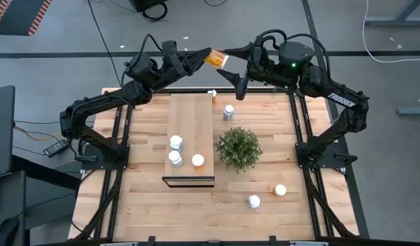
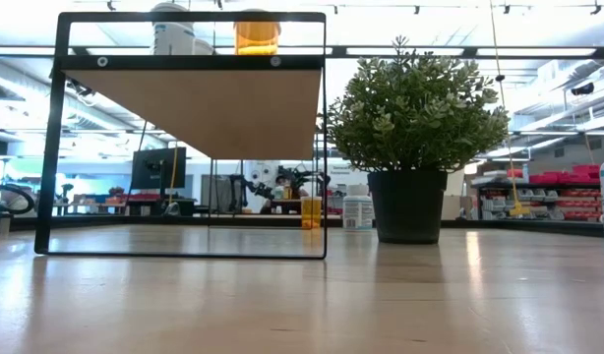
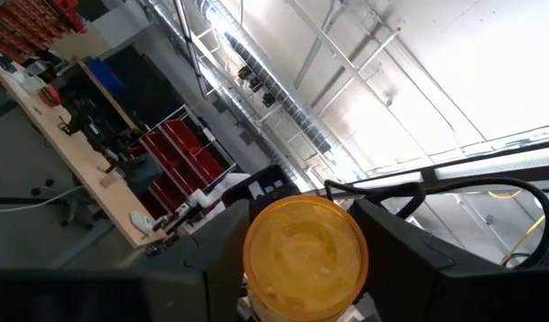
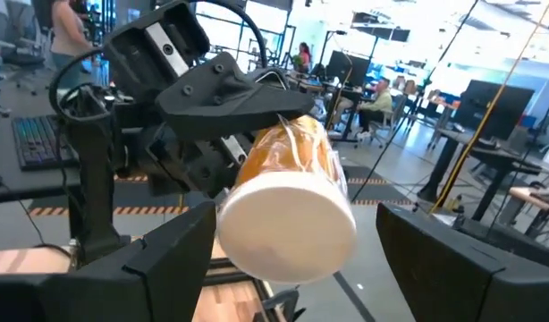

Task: Pick and place medicine bottles onto shelf by color
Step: Put the top right orange pill bottle on the shelf aligned with the other orange pill bottle

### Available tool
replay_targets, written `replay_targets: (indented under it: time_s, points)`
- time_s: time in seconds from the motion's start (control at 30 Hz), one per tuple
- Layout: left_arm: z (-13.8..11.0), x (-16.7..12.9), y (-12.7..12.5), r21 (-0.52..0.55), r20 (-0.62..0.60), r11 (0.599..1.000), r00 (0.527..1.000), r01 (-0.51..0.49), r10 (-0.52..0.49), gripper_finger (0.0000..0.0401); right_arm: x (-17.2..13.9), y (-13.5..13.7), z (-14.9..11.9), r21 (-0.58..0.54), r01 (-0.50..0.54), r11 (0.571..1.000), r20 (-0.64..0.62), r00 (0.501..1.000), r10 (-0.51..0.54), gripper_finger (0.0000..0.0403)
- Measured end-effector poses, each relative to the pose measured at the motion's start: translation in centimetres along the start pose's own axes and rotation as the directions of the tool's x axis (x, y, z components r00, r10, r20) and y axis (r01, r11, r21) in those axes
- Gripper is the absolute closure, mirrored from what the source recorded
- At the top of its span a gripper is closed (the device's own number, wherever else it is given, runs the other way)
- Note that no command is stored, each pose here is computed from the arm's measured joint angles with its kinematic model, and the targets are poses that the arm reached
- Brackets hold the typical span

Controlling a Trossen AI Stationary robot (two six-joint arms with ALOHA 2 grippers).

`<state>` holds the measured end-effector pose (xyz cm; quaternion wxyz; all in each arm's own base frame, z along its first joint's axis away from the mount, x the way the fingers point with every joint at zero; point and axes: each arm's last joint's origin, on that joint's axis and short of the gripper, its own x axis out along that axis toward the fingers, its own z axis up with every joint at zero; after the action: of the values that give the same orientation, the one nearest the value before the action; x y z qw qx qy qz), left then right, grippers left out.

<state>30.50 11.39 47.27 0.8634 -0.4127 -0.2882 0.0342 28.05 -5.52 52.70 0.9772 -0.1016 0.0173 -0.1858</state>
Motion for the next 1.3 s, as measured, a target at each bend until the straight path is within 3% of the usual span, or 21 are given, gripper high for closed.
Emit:
replay_targets:
  time_s: [0.27,0.73,1.0,1.3]
  points:
    - [-0.08,0.00,-0.04,-0.002,-0.003,1.000,1.000,0.000,0.000,0.0199,0.28,0.07,-0.15,0.046,0.005,0.999,-0.006,1.000,-0.005,0.0102]
    - [-0.33,0.00,-0.10,-0.005,-0.012,1.000,1.000,-0.005,0.005,0.0203,0.28,-0.02,-0.06,0.052,0.030,0.998,0.000,1.000,-0.030,0.0176]
    - [-0.35,0.00,-0.10,0.004,-0.017,1.000,1.000,-0.002,0.002,0.0197,0.28,-0.01,-0.07,0.051,0.030,0.998,-0.001,1.000,-0.030,0.0169]
    - [0.14,-0.01,0.20,0.107,-0.060,0.994,0.998,0.032,-0.026,0.0180,0.12,-0.02,-0.06,0.056,0.028,0.998,-0.006,1.000,-0.028,0.0173]
